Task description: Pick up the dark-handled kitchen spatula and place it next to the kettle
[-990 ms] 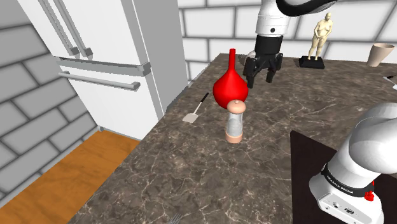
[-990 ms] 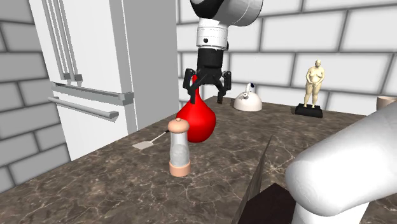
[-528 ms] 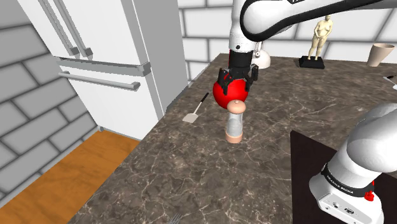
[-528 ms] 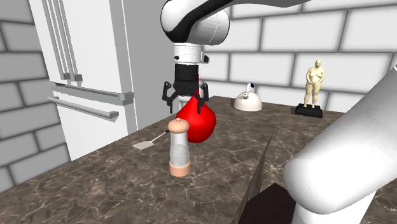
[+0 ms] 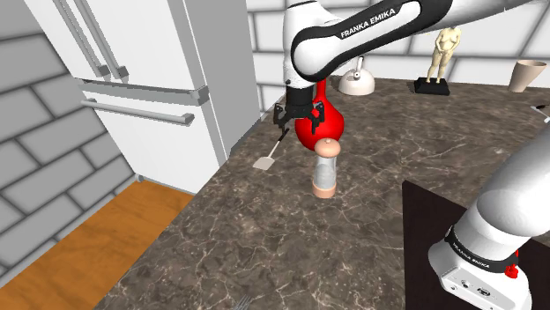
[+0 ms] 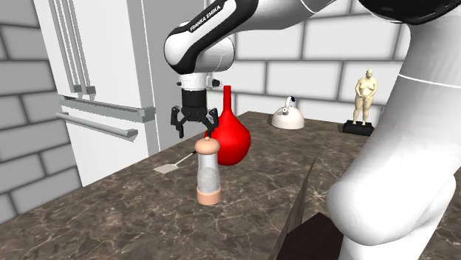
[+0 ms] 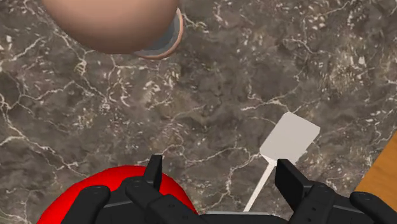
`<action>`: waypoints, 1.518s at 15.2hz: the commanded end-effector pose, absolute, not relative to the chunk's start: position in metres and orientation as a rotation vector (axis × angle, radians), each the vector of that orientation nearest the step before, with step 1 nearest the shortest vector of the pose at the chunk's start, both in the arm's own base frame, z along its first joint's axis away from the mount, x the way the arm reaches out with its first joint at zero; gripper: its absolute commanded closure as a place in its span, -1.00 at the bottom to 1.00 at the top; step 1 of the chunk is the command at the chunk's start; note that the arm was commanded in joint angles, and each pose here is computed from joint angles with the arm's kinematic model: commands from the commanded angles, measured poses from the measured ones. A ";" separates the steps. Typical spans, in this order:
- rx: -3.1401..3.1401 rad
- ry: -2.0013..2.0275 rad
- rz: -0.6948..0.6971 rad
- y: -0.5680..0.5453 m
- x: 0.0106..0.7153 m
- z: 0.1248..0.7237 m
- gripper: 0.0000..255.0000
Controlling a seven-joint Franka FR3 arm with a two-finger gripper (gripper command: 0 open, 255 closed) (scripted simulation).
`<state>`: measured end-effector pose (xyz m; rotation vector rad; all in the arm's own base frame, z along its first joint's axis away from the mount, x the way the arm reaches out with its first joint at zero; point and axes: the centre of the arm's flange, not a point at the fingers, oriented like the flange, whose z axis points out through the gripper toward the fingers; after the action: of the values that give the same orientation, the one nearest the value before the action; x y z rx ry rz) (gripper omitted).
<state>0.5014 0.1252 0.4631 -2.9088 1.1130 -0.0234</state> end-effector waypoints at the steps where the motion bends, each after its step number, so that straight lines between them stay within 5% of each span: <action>1: -2.876 1.218 -0.035 0.127 0.526 0.447 -1.00; 12: -2.662 1.733 -0.089 0.115 0.648 0.378 -1.00; 23: -2.662 1.733 -0.089 0.112 0.649 0.338 -1.00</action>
<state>0.6496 0.1125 0.3387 -2.6621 1.7328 -0.0886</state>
